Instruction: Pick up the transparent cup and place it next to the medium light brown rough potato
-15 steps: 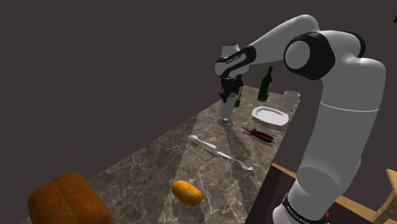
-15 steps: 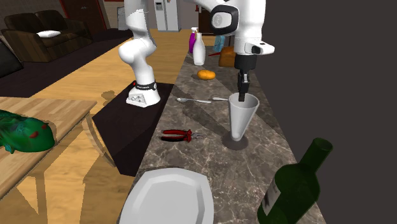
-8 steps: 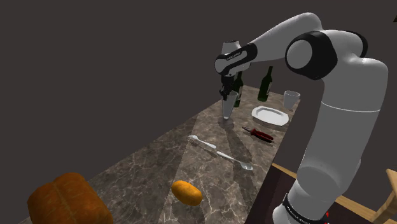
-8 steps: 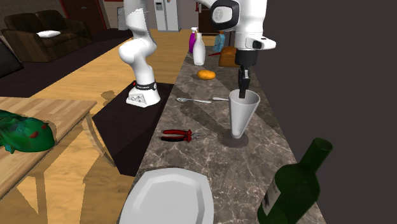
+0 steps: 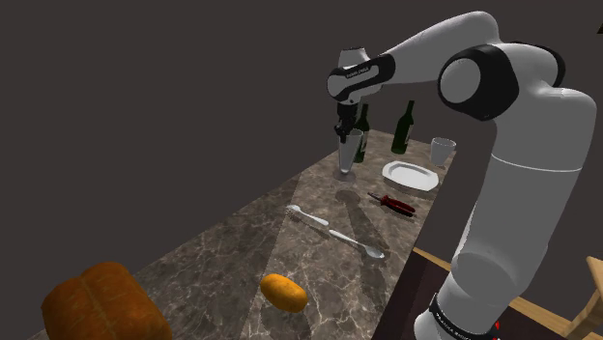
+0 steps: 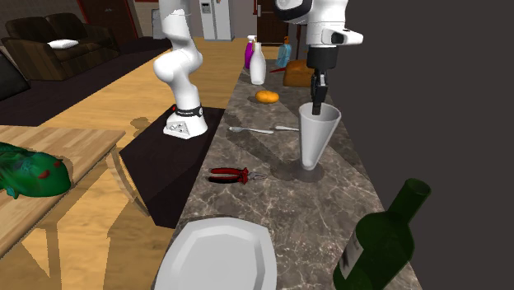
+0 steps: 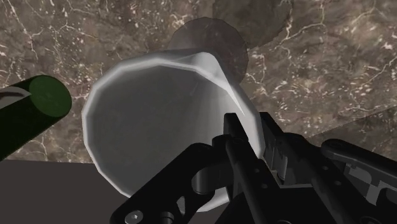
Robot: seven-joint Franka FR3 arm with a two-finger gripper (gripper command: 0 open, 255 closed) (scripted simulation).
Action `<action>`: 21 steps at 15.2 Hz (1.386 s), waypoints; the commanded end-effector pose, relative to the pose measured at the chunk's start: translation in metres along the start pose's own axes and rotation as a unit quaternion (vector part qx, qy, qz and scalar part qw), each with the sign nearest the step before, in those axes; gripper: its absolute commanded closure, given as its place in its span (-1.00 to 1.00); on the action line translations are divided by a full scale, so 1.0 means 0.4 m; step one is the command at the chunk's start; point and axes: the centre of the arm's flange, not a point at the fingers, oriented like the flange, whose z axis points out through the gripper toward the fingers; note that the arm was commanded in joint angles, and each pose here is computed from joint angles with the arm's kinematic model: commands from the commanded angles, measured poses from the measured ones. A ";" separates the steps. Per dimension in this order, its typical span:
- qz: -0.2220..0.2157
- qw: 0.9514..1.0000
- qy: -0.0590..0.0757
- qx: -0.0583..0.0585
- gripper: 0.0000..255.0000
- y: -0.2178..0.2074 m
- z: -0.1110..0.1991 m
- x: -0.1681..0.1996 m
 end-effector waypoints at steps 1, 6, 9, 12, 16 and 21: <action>0.000 1.000 0.000 0.000 1.00 0.003 -0.026 -0.003; 0.000 1.000 0.000 0.000 1.00 0.015 -0.091 0.000; 0.000 1.000 0.000 0.000 1.00 0.022 -0.130 0.001; 0.000 1.000 0.000 0.000 1.00 0.029 -0.169 0.002; 0.000 1.000 0.000 0.000 1.00 0.039 -0.221 0.004; 0.000 1.000 0.000 0.000 1.00 0.050 -0.285 0.006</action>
